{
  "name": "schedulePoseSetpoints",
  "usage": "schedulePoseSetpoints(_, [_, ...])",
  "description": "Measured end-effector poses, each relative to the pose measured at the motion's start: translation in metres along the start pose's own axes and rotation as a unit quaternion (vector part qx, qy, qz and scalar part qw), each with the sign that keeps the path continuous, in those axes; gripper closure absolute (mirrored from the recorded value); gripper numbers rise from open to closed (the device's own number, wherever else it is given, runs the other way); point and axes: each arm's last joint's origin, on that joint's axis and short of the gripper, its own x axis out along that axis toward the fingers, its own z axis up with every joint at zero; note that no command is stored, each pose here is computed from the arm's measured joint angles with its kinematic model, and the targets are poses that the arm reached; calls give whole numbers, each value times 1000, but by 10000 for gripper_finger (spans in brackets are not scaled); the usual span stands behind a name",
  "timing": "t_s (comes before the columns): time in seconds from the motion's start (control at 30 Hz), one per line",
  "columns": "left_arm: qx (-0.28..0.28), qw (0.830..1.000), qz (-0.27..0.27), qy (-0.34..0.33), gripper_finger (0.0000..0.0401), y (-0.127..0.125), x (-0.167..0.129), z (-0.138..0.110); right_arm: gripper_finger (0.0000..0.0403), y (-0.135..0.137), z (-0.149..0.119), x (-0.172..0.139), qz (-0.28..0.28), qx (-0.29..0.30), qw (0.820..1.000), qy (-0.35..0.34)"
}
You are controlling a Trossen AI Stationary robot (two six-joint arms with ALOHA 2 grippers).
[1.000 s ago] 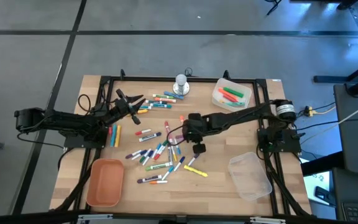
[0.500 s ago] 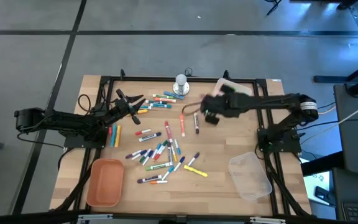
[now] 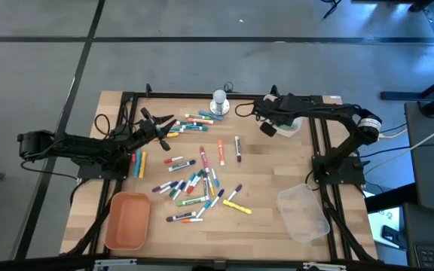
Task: Pick & Place Markers
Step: Put the large violet highlighter pen into the white bin, then put the large yellow highlighter pen into the white bin
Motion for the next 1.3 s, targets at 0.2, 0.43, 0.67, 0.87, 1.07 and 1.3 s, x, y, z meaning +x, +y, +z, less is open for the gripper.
schedulePoseSetpoints(0.2, [-4,1000,0,0,315,0,0,0,224,2,-6,8,-25,8,1000,5])
schedulePoseSetpoints(0.43, [-4,1000,0,0,315,0,0,0,221,15,-8,-17,-9,37,997,-61])
schedulePoseSetpoints(0.67, [-13,1000,-3,-1,315,0,0,0,239,74,-9,-63,243,174,946,-127])
schedulePoseSetpoints(0.87, [-25,1000,-14,-3,315,-1,0,0,240,133,0,-52,278,212,930,-115])
schedulePoseSetpoints(1.07, [-26,999,-25,-5,315,-1,0,0,240,160,12,-57,277,171,938,-122])
schedulePoseSetpoints(1.3, [-12,1000,-26,-6,315,-1,0,0,240,181,4,-98,379,-7,914,-144])
